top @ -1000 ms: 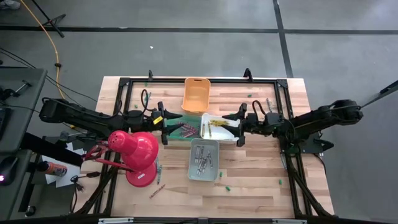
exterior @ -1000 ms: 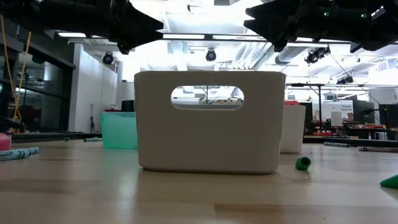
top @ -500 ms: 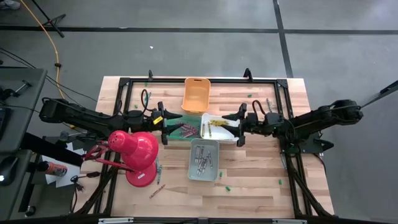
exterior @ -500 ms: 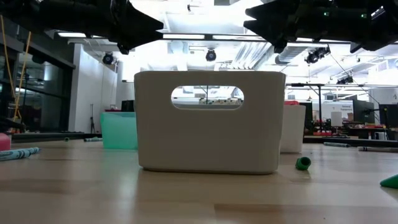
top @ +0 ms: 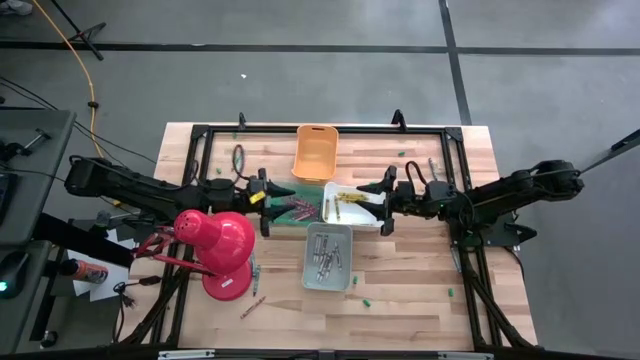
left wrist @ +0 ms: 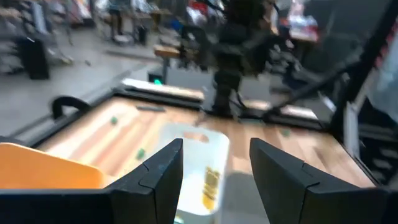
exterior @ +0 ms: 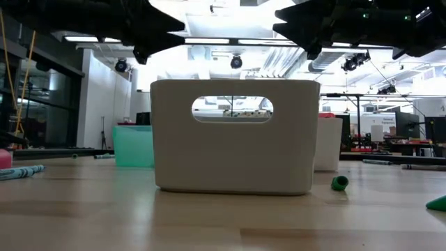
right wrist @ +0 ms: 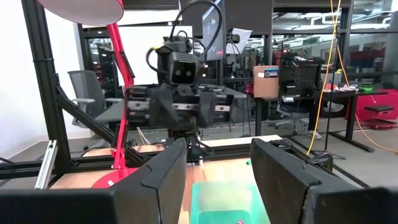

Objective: Sort crayons
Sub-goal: Put the pink crayon into the blue bin

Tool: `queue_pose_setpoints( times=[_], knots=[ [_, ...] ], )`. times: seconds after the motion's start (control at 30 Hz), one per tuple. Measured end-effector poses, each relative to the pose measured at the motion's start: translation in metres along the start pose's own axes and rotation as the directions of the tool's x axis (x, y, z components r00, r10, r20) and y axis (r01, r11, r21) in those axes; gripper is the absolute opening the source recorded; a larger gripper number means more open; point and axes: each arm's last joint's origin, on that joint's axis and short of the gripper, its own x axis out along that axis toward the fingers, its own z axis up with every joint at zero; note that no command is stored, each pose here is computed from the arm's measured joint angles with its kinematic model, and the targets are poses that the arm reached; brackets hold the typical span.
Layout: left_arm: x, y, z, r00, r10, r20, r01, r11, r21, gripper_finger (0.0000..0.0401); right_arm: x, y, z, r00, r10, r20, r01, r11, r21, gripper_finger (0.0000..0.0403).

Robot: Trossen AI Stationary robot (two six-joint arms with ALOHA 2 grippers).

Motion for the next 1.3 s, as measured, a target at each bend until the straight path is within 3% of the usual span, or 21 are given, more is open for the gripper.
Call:
queue_pose_setpoints(
  times=[0.13, 0.27, 0.4, 0.53, 0.8, 0.9, 1.0, 1.3],
  knots=[
    [0.016, -0.017, 0.006, 0.988, -0.021, -0.150, 0.022, 1.000, 0.004, 0.0172, 0.000, 0.000, 0.001, 1.000, 0.000, 0.005, 0.000, 1.000, 0.001, 0.0173],
    [0.035, -0.030, 0.000, 0.915, 0.059, -0.398, -0.057, 0.998, 0.015, 0.0172, 0.000, 0.000, 0.002, 1.000, 0.000, 0.015, 0.000, 1.000, 0.002, 0.0173],
    [0.049, -0.042, -0.005, 0.763, 0.098, -0.639, -0.129, 0.992, -0.002, 0.0172, 0.000, 0.000, 0.002, 1.000, 0.000, 0.017, -0.001, 1.000, 0.030, 0.0173],
    [0.058, -0.064, -0.008, 0.571, 0.027, -0.820, -0.101, 0.994, -0.038, 0.0172, 0.000, 0.000, 0.003, 0.999, 0.001, 0.032, -0.003, 0.998, 0.058, 0.0173],
    [0.059, -0.122, -0.022, 0.259, -0.172, -0.950, 0.070, 0.985, -0.160, 0.0172, 0.000, 0.001, 0.004, 0.999, 0.014, 0.043, -0.019, 0.993, 0.113, 0.0173],
    [0.052, -0.145, -0.032, 0.207, -0.231, -0.951, 0.162, 0.966, -0.200, 0.0172, 0.000, 0.001, 0.005, 0.999, 0.015, 0.046, -0.020, 0.993, 0.113, 0.0173],
    [0.043, -0.162, -0.046, 0.170, -0.211, -0.963, 0.216, 0.961, -0.173, 0.0172, 0.000, 0.001, 0.005, 0.999, 0.017, 0.048, -0.022, 0.993, 0.114, 0.0173],
    [0.023, -0.193, -0.094, 0.085, -0.052, -0.995, 0.202, 0.979, -0.034, 0.0172, 0.000, 0.001, 0.005, 0.999, 0.017, 0.049, -0.023, 0.994, 0.111, 0.0173]
  ],
)
